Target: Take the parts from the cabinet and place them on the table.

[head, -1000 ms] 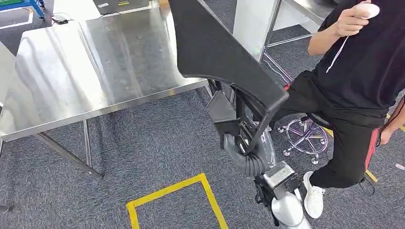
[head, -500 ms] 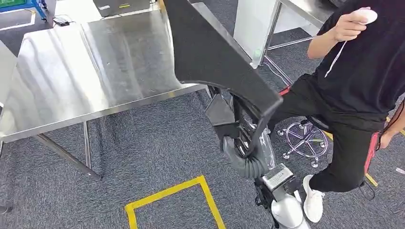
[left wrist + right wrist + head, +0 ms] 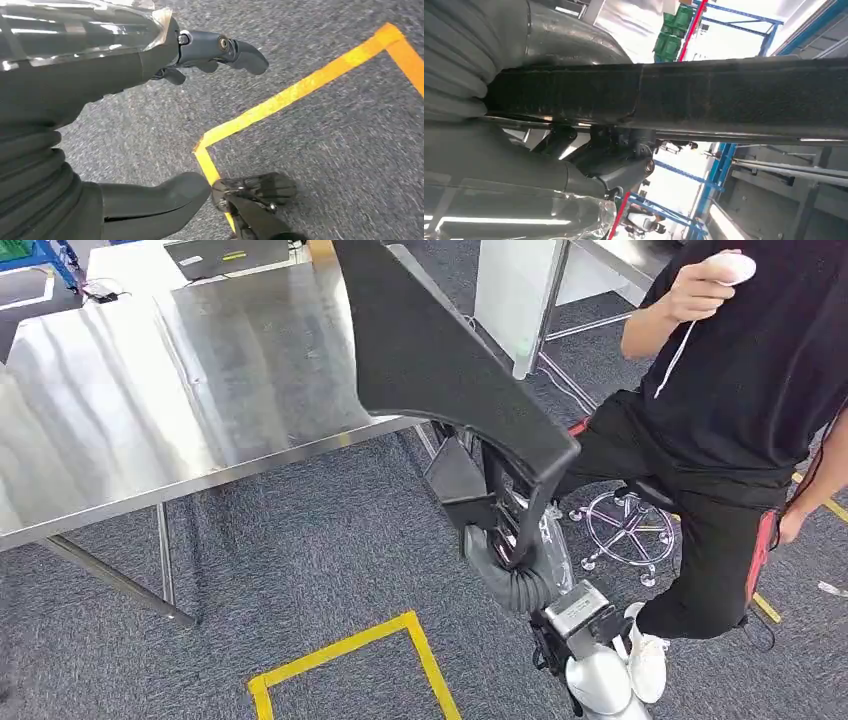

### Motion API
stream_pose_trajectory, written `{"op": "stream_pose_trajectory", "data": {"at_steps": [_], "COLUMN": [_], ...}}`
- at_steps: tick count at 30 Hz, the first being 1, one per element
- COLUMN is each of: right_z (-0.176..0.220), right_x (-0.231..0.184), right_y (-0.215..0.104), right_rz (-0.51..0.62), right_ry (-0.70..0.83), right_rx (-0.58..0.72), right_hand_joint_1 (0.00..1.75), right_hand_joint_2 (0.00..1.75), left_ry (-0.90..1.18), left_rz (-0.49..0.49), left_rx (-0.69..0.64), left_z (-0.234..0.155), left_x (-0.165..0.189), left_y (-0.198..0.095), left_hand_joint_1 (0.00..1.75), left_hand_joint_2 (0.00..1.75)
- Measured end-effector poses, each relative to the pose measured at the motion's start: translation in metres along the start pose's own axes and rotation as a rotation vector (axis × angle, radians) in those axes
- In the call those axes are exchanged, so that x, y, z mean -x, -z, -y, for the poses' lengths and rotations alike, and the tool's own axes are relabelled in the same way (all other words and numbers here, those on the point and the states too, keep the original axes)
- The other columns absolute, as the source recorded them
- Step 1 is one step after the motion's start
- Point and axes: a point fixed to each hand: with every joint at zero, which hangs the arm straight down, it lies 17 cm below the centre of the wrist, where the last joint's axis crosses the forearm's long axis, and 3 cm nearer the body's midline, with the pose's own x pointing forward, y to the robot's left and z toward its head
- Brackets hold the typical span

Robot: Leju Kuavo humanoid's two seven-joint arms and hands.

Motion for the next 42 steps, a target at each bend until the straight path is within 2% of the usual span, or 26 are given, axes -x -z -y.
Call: {"op": "stream_pose_trajectory", "data": {"at_steps": [42], "right_z": [-0.005], "right_x": [0.010], "right_y": [-0.009], "right_rz": [-0.019], "right_ry": [-0.019], "right_rx": [-0.017], "right_hand_joint_1": [1.75], "right_hand_joint_2": [1.75], "left_ry": [-0.010], "left_rz": [-0.013], "left_rx": [-0.016], "left_z": [-0.004], "left_x": [0.003], "left_y": [0.000], "left_hand_joint_1": [0.00], "left_hand_joint_2": [1.75]}}
